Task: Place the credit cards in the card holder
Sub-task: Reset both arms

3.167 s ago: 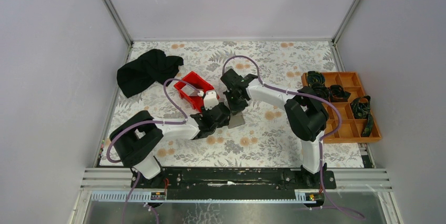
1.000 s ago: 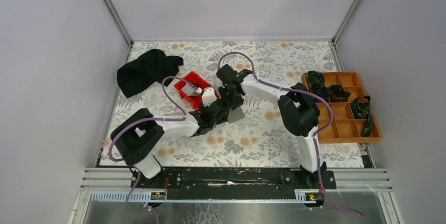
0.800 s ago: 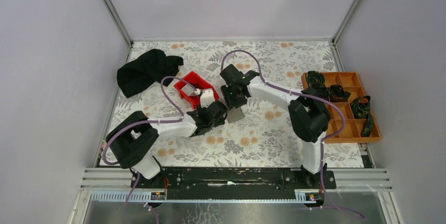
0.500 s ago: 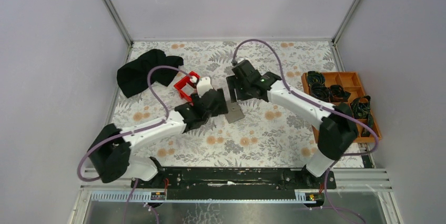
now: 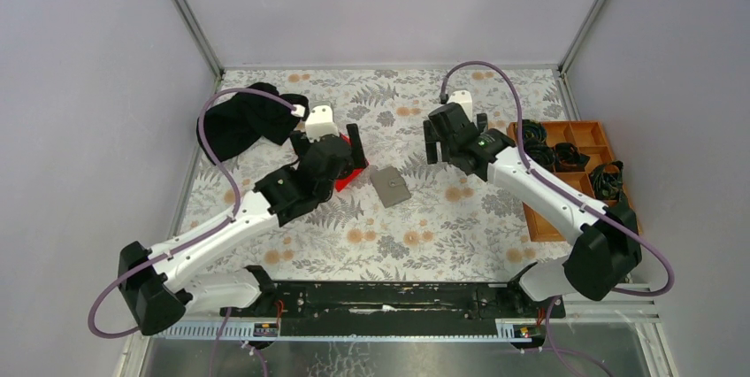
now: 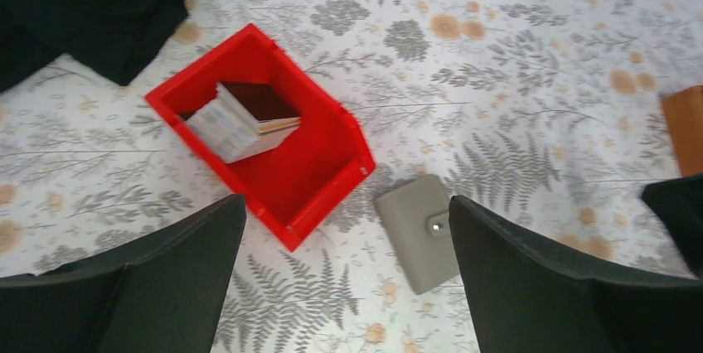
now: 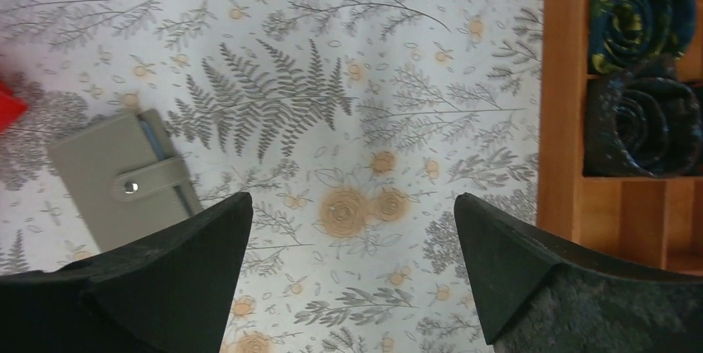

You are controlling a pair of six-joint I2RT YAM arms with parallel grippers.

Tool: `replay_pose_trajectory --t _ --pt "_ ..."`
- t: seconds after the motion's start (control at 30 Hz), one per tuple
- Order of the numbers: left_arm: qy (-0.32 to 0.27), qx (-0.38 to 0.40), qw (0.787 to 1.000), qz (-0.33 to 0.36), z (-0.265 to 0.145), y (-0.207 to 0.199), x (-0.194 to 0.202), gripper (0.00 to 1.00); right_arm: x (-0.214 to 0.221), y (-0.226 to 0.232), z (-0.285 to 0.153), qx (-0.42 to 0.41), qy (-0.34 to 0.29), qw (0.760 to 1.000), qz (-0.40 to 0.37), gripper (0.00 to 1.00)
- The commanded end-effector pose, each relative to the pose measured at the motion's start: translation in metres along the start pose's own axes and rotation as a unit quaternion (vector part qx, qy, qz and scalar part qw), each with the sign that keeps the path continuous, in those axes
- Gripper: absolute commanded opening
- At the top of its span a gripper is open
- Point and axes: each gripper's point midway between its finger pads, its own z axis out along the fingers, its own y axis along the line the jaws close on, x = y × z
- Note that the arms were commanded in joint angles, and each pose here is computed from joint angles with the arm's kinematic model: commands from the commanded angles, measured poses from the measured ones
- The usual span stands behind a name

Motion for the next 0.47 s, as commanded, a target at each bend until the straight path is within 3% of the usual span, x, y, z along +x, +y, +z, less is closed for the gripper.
replay_pose_trajectory --t 0.0,0.43 --pt "-0.01 -0.062 0.997 0.036 -0.002 0.038 0.005 1.0 0.0 -0.029 -0.009 0.071 -0.007 0.997 0.004 0.99" --pt "-0.014 -0.075 0.996 0.034 0.001 0.063 0.015 1.0 -0.004 -0.042 -0.028 0.057 -0.067 0.996 0.032 0.99"
